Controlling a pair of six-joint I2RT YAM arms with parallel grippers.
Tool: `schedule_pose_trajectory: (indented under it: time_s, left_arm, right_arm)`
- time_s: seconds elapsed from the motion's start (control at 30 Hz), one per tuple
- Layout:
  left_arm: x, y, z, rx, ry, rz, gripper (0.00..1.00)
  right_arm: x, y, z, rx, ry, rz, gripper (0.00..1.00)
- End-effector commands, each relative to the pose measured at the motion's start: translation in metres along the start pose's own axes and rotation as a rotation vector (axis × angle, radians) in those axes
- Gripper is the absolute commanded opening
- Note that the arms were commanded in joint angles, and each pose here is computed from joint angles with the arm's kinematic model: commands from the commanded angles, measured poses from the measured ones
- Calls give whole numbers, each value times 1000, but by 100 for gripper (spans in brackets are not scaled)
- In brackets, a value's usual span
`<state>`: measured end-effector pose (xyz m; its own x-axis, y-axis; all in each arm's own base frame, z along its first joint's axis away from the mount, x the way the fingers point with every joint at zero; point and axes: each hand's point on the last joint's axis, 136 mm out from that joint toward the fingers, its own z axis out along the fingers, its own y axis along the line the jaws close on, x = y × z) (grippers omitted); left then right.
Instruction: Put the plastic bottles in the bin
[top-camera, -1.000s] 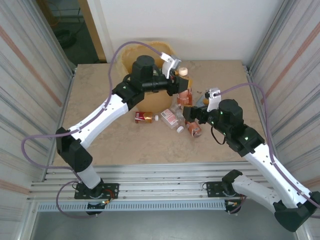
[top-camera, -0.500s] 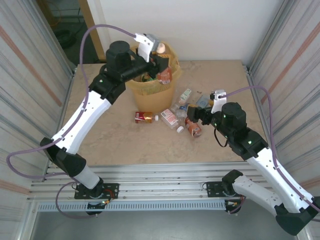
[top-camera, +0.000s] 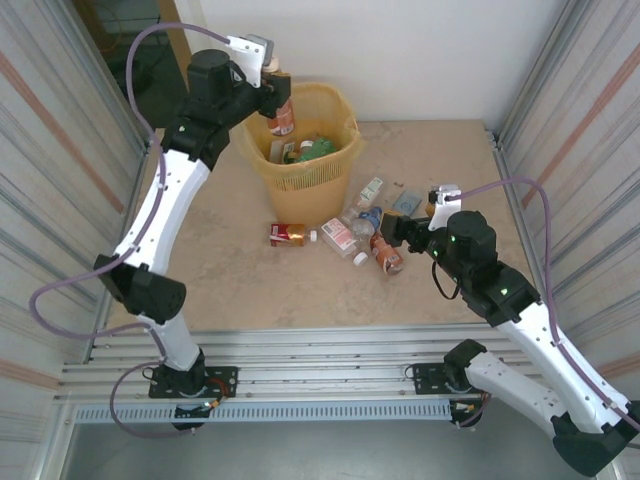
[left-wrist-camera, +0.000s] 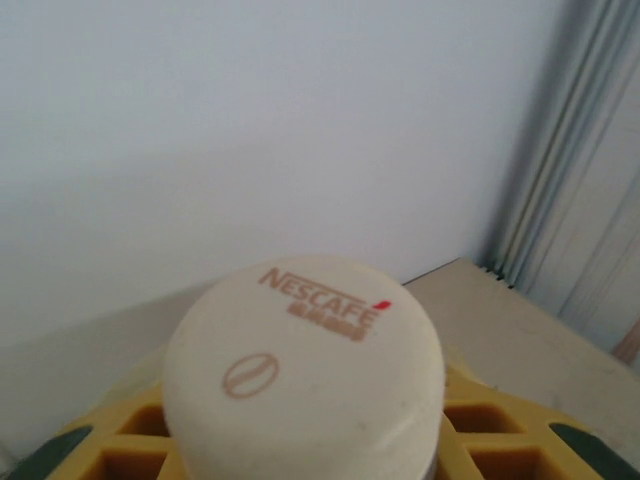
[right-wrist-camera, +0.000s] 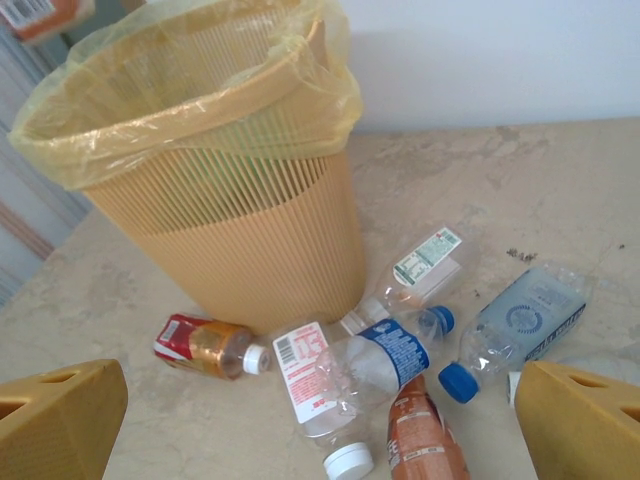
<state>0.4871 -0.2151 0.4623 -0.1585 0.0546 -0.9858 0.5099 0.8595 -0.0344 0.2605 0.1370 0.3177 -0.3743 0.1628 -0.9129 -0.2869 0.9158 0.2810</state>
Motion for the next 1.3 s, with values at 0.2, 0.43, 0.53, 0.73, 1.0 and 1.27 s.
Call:
schedule_pose_trajectory:
  time_s: [0.2, 0.43, 0.53, 0.73, 1.0, 1.27]
  left_arm:
    - [52, 39, 35, -98, 181, -77, 17]
    - [93, 51, 54, -139, 302, -112, 23]
    - [104, 55, 58, -160, 328, -109, 27]
    - [111, 59, 61, -173, 343, -103, 45]
    - [105, 59, 57, -182, 330, -95, 65]
    - [78, 46, 44, -169, 272, -51, 67]
  right_arm:
    - [8, -8, -1, 34, 5, 43, 98]
    - [8, -10, 0, 46, 6, 46, 98]
    - [8, -11, 0, 55, 7, 46, 98]
    - [11, -16, 3, 84, 17, 50, 98]
    - [12, -19, 3, 99, 19, 52, 98]
    - [14, -22, 4, 116, 26, 58, 98]
